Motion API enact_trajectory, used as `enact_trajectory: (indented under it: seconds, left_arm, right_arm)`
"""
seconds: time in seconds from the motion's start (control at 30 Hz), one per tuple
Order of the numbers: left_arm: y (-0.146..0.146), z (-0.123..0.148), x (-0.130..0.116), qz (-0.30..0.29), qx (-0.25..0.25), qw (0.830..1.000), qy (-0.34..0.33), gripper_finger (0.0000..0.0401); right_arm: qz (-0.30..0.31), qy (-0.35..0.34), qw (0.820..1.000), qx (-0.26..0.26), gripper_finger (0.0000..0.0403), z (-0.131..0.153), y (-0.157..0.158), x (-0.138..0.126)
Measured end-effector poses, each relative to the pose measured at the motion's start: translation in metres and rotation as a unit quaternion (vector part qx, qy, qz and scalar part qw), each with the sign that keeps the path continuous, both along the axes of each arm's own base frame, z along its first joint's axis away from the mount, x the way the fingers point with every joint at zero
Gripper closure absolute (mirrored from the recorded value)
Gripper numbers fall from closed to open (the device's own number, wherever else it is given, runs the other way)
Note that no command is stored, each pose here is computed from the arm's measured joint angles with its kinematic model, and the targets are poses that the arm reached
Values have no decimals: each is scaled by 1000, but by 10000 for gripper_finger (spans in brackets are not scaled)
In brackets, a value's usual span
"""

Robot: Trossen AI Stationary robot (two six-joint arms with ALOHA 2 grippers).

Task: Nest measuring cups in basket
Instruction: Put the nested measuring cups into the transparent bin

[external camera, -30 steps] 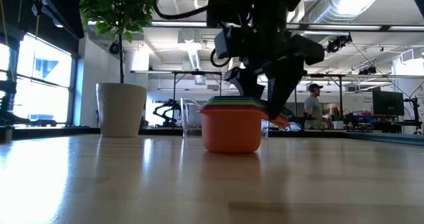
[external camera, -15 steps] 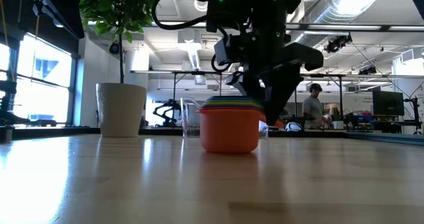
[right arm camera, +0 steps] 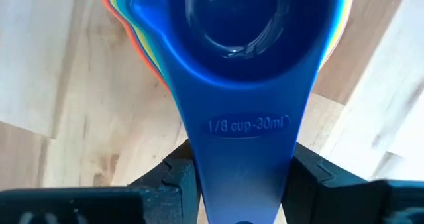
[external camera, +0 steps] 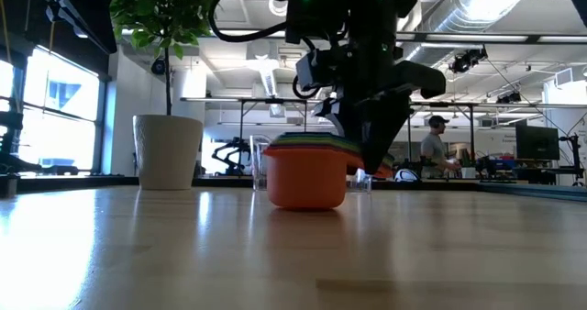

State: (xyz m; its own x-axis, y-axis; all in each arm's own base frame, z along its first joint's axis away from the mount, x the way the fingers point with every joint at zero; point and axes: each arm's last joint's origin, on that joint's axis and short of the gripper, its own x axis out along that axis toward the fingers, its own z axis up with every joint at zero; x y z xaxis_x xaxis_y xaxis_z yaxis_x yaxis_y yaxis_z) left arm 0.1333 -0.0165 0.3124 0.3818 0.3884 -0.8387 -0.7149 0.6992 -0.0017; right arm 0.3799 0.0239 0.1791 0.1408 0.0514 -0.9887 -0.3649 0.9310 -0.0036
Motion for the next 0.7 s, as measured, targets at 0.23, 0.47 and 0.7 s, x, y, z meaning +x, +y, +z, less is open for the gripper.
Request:
enact_trajectory:
  seconds: [0.23,0.47,0.7]
  left_arm:
    - [0,0,0,0,0,1000,0,392]
    - [0,0,0,0,0,1000,0,392]
    - [0,0,0,0,1,1000,0,392]
  right_arm:
    - [-33,-3,999,-15,271,0,-1,1]
    - [-105,-13,993,-44,271,0,-8,2]
    - [-194,-22,980,-41,272,1,-17,4]
